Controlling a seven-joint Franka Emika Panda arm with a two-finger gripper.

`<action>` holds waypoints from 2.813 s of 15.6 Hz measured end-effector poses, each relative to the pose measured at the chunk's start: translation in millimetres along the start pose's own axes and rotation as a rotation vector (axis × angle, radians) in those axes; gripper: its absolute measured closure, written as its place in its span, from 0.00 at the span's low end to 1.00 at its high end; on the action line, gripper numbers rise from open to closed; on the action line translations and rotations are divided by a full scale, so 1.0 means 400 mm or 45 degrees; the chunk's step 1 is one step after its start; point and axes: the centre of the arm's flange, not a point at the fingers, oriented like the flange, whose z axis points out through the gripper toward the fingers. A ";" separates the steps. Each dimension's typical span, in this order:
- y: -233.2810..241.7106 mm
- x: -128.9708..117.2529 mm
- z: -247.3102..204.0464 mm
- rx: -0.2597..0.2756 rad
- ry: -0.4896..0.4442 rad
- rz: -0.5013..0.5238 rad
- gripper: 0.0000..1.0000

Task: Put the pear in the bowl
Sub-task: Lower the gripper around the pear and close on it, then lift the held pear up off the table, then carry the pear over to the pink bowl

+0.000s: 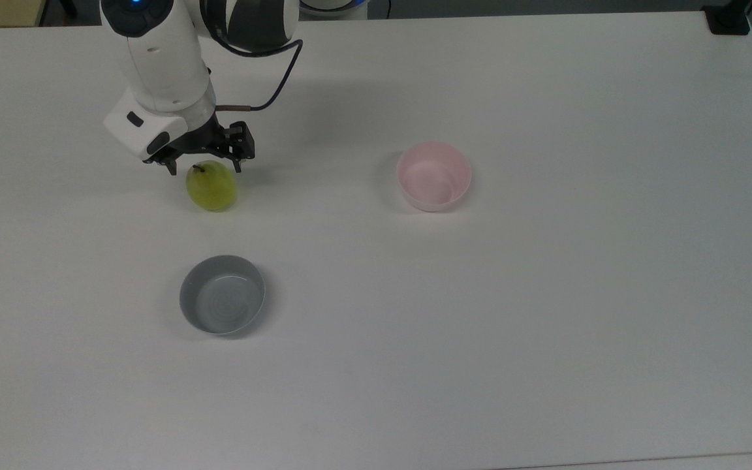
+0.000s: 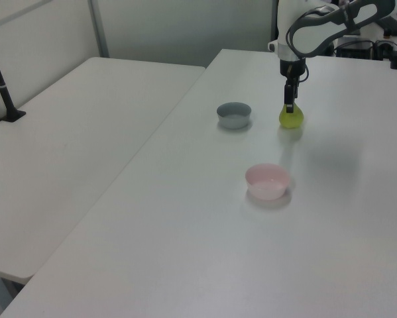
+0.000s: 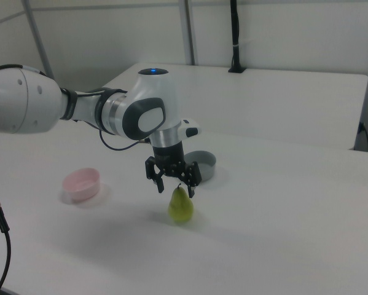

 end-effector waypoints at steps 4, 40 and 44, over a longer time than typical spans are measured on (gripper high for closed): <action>-0.002 0.001 0.025 0.002 -0.014 -0.001 0.01; -0.064 -0.056 -0.471 0.021 0.075 0.040 0.47; -0.182 -0.055 -0.539 0.052 0.135 0.000 0.47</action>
